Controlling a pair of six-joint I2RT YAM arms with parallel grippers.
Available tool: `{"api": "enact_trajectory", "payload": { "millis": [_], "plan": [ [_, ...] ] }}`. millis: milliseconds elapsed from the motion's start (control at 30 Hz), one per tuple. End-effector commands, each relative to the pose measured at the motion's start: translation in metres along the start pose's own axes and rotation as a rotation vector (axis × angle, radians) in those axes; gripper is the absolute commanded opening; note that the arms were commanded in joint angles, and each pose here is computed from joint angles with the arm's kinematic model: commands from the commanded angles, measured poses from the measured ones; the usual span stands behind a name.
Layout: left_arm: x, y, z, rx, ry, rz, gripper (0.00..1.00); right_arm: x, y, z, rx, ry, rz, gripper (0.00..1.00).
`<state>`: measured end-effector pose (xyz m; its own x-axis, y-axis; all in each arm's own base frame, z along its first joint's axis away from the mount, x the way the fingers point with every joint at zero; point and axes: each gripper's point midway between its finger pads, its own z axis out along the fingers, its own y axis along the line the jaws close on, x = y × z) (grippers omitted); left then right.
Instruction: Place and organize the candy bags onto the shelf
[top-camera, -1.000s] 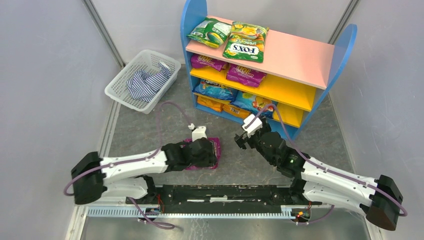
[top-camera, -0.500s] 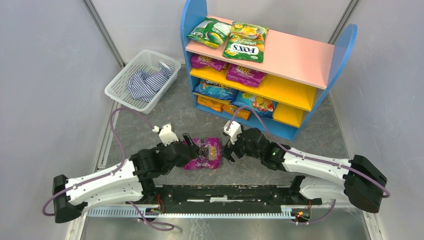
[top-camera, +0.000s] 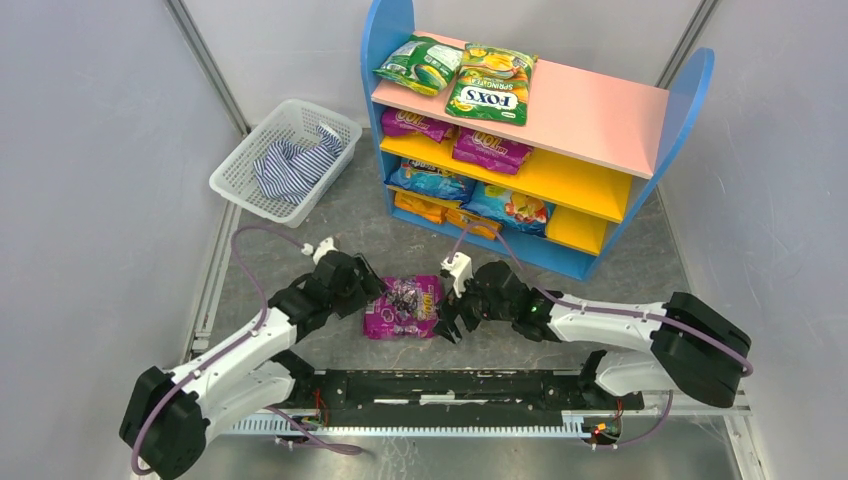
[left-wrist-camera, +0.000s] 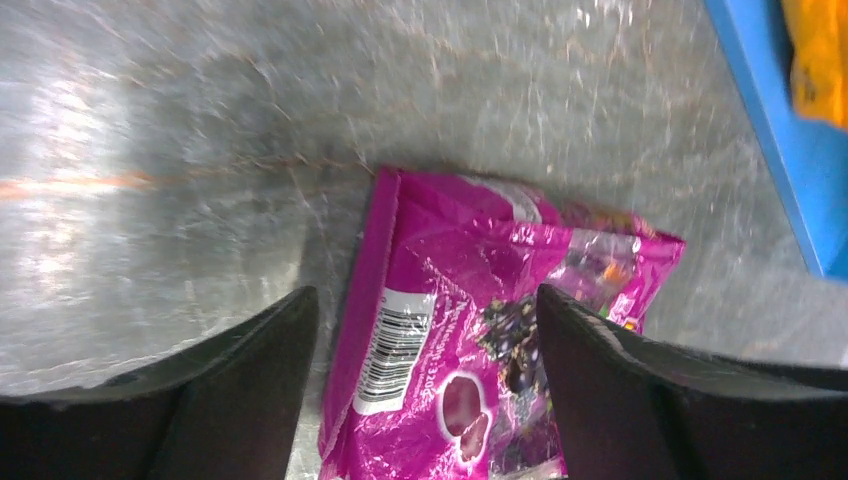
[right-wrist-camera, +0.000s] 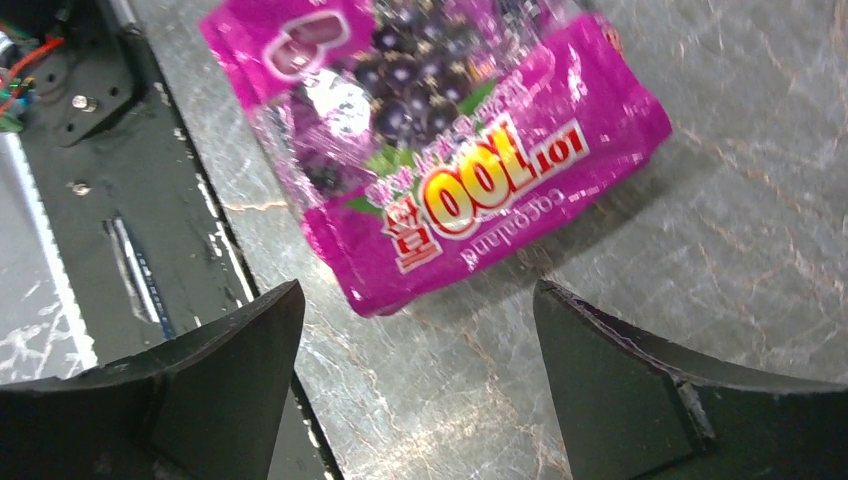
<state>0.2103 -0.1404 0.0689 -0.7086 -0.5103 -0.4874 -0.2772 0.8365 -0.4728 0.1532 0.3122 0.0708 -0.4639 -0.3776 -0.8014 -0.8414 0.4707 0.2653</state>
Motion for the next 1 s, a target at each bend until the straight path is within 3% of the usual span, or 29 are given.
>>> {"api": "enact_trajectory", "payload": {
  "millis": [0, 100, 233, 367, 467, 567, 733, 967],
  "plan": [
    [0.032, -0.027, 0.002, 0.211, 0.136, -0.006, 0.77, -0.007, -0.025, 0.002, 0.126, -0.066, 0.061, 0.86],
    [0.045, -0.035, -0.004, 0.287, 0.159, -0.081, 0.68, -0.011, -0.056, 0.0, 0.238, -0.074, 0.088, 0.79],
    [0.068, -0.064, -0.017, 0.397, 0.178, -0.102, 0.67, -0.016, -0.098, -0.002, 0.405, -0.053, 0.054, 0.77],
    [0.098, -0.096, -0.025, 0.403, 0.215, 0.013, 0.68, -0.026, -0.12, -0.012, 0.531, 0.019, -0.04, 0.79],
    [0.098, -0.101, -0.028, 0.338, 0.206, 0.112, 0.73, -0.029, -0.125, -0.034, 0.586, 0.033, -0.094, 0.84],
    [0.078, -0.091, -0.037, 0.301, 0.132, 0.134, 0.83, -0.027, -0.118, -0.054, 0.567, 0.038, -0.156, 0.9],
    [0.033, -0.076, -0.071, 0.275, -0.014, 0.115, 0.99, -0.039, -0.083, -0.064, 0.387, -0.031, -0.302, 0.98],
    [-0.047, -0.052, -0.121, 0.117, -0.269, 0.157, 1.0, -0.062, -0.017, -0.038, 0.234, -0.052, -0.489, 0.98]
  ]
}}
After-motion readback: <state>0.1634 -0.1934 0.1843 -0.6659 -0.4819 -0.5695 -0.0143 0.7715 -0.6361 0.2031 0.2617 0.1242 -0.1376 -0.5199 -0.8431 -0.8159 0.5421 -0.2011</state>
